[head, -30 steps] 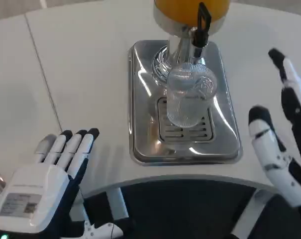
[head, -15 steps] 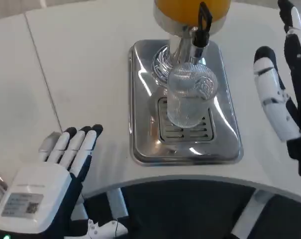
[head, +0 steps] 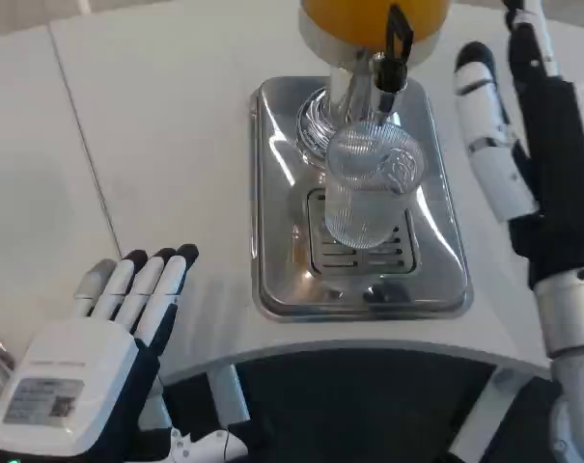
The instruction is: Grasp the cup under the faucet to collect the drink, then remove the cup.
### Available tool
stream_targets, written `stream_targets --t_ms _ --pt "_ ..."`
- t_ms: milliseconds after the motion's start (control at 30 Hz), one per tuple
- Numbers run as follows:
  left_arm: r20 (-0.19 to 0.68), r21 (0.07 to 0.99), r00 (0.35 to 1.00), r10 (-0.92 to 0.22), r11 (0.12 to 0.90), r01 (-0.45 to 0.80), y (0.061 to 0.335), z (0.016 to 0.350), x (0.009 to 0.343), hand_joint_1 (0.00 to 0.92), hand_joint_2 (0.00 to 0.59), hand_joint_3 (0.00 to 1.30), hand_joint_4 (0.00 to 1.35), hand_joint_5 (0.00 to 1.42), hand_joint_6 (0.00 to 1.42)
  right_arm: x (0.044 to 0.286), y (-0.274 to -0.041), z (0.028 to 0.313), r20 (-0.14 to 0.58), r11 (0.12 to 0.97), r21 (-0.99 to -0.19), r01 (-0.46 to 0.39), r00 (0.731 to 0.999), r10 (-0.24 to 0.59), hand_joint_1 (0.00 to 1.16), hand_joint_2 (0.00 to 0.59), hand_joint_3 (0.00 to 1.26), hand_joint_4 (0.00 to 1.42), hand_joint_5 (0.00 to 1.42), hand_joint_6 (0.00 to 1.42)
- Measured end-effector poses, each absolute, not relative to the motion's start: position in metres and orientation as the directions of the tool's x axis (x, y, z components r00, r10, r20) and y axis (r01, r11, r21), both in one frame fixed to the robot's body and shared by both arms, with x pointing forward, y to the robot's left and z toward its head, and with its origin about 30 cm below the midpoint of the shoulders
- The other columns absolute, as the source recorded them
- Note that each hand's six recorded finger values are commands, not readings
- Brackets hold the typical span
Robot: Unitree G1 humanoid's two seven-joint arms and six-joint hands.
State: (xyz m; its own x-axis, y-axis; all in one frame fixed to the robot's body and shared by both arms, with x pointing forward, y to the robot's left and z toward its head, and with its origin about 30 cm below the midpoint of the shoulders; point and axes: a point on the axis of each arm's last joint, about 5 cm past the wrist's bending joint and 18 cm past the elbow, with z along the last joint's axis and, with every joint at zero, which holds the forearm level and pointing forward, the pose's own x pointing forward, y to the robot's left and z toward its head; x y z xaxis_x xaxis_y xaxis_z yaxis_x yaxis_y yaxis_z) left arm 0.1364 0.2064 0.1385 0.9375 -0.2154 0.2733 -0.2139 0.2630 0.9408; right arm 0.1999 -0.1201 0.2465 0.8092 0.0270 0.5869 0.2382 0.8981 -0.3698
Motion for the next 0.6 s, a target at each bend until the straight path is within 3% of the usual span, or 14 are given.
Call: stream_targets --t_ms 500,600 --pt "0.269 0.942 0.94 -0.212 0.262 -0.21 0.207 0.137 0.137 0.0 0.013 0.0 0.0 0.0 0.0 0.209 -0.097 0.255 0.61 0.937 -0.332 0.107 0.782 0.126 0.02 0.586 0.0 0.0 0.0 0.0" --pt "0.268 0.942 0.94 -0.21 0.261 -0.21 0.207 0.137 0.138 0.0 0.013 0.0 0.0 0.0 0.0 0.211 -0.095 0.254 0.603 0.938 -0.333 0.097 0.786 0.133 0.02 0.586 0.0 0.0 0.0 0.0"
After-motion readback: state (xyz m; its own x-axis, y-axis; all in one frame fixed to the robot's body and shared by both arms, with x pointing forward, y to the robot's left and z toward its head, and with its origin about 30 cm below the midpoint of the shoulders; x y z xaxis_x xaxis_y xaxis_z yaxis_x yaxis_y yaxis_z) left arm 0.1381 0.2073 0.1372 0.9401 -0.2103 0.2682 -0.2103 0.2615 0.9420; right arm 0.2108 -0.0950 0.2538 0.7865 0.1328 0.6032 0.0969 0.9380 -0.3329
